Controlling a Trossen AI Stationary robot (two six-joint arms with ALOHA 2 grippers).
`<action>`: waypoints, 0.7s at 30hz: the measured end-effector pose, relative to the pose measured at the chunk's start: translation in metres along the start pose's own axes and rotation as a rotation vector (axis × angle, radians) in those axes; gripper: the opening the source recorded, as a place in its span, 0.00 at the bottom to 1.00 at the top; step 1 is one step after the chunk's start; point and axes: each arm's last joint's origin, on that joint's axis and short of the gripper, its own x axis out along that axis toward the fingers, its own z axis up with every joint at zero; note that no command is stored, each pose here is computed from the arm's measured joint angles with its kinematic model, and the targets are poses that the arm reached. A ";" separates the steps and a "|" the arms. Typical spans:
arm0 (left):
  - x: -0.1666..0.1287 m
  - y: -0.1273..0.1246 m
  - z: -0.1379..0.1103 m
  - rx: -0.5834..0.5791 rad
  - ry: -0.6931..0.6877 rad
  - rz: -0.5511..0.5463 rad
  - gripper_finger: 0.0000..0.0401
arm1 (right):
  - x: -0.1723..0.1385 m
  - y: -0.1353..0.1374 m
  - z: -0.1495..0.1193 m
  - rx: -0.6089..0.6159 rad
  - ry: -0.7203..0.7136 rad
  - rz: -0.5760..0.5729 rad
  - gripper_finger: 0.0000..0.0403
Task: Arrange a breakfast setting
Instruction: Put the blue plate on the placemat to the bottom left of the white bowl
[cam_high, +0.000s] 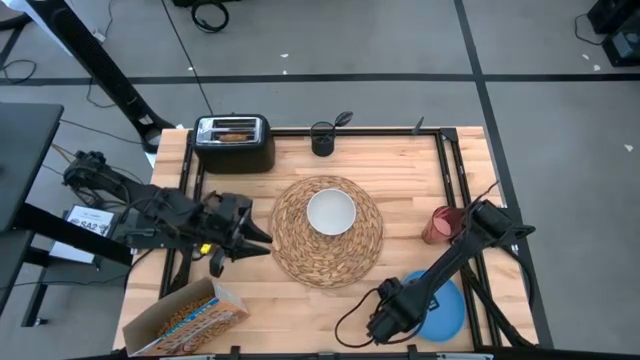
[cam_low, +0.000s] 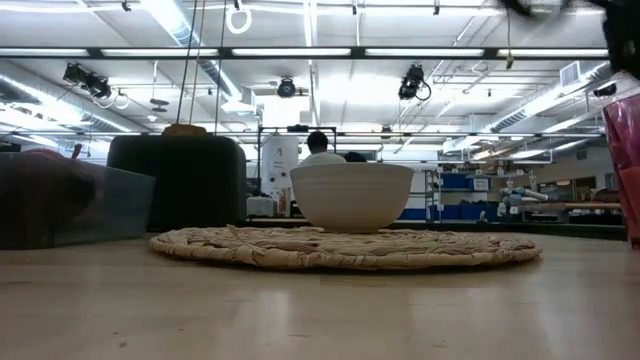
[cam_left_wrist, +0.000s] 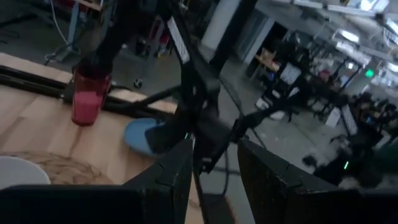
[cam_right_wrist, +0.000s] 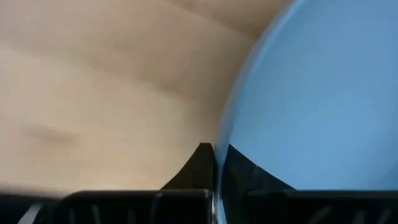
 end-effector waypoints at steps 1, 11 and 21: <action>0.000 -0.001 -0.001 0.009 0.011 -0.001 0.34 | -0.008 0.000 -0.003 -0.010 0.008 0.023 0.04; -0.005 0.002 -0.003 0.036 0.049 0.012 0.34 | -0.110 0.006 -0.034 -0.278 0.044 0.344 0.03; -0.014 0.017 0.006 0.042 0.063 0.039 0.34 | -0.166 0.017 -0.036 -1.039 -0.372 0.555 0.03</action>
